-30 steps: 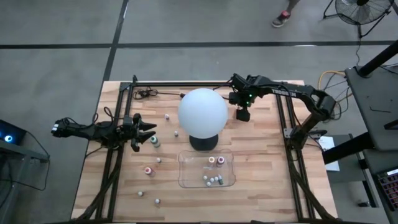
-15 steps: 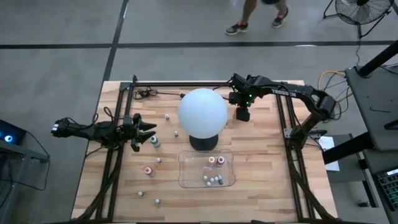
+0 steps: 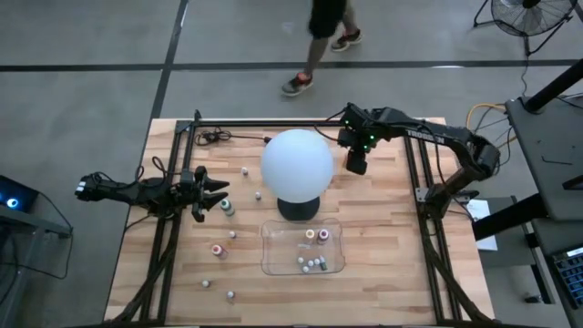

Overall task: Pick & Place food coloring
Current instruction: Put the big yellow food coloring bottle into the transparent bin

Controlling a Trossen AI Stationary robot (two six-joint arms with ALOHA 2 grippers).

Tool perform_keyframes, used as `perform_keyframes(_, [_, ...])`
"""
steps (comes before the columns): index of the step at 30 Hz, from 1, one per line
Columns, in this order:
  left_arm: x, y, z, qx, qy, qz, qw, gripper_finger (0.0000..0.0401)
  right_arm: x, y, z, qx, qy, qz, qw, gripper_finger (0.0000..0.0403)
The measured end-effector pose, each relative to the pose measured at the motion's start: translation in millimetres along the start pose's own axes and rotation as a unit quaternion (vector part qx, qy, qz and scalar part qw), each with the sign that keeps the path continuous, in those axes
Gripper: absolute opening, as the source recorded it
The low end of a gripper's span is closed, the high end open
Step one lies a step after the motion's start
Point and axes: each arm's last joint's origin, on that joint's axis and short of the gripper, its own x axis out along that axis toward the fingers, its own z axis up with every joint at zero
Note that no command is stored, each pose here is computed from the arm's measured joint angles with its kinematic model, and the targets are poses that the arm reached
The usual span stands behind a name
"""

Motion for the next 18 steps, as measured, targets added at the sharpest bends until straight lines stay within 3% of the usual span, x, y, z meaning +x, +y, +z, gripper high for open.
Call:
perform_keyframes(5, [0.0, 0.0, 0.0, 0.000, 0.000, 0.000, 1.000, 0.0161, -32.6, 18.0, -12.1, -0.007, 0.012, -0.019, 1.000, 0.0113])
perform_keyframes(13, [0.0, 0.0, 0.0, 0.000, 0.000, 0.000, 1.000, 0.0161, -82.4, 63.4, -45.9, 0.021, 0.009, -0.009, 1.000, 0.0109])
perform_keyframes(18, [0.0, 0.0, 0.0, 0.000, 0.000, 0.000, 1.000, 0.0161, -103.7, 94.0, -69.6, 0.007, 0.018, 0.005, 1.000, 0.0109])
